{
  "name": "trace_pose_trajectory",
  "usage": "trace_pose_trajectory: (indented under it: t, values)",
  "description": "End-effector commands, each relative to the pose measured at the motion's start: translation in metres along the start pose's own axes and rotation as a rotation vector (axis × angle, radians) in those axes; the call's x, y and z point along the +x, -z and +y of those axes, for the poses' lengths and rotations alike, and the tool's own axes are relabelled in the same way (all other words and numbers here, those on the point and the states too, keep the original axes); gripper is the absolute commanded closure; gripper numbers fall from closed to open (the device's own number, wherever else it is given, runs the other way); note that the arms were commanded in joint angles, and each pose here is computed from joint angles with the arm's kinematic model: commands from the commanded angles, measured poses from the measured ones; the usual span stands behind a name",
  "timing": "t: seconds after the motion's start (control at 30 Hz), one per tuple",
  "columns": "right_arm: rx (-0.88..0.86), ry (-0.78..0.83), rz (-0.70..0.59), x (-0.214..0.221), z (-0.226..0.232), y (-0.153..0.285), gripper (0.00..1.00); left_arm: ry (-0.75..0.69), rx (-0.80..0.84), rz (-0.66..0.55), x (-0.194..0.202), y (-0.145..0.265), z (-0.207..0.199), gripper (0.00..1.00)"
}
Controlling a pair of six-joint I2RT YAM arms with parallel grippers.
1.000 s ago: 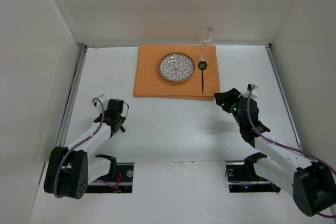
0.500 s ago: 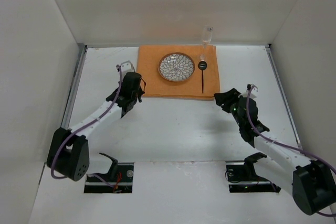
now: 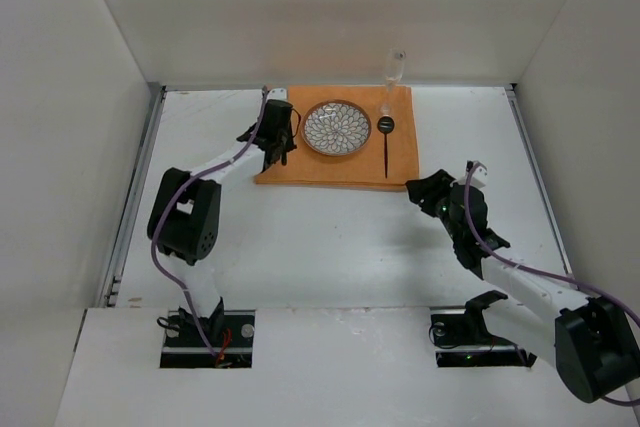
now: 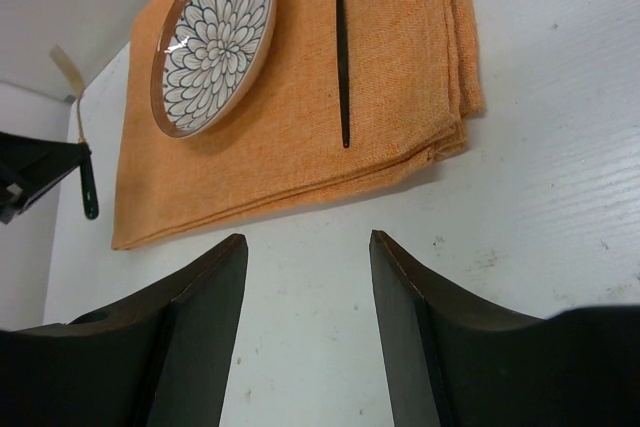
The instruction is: Set the dinner table for one person
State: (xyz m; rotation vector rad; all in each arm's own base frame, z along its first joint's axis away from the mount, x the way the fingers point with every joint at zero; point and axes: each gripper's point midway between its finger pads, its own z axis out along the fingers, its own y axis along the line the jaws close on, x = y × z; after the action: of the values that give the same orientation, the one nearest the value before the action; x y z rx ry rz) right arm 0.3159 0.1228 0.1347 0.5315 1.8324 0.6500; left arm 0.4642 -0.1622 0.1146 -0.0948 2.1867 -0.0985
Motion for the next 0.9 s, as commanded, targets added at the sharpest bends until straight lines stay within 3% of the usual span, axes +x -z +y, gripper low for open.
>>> trace_pose_trajectory:
  t: [0.0,0.43,0.87]
  values:
    - [-0.066,0.003,-0.089,-0.028,0.026,0.0,0.42,-0.072,0.076,-0.002,-0.018,-0.008,-0.014,0.95]
    - [-0.058,0.014,-0.069,-0.023,0.026,-0.005,0.42,-0.127,0.016,0.087,0.013,-0.053,0.004,0.95]
    - [-0.046,0.02,-0.073,-0.022,0.024,-0.007,0.42,-0.14,0.0,0.118,0.025,-0.067,0.01,0.94]
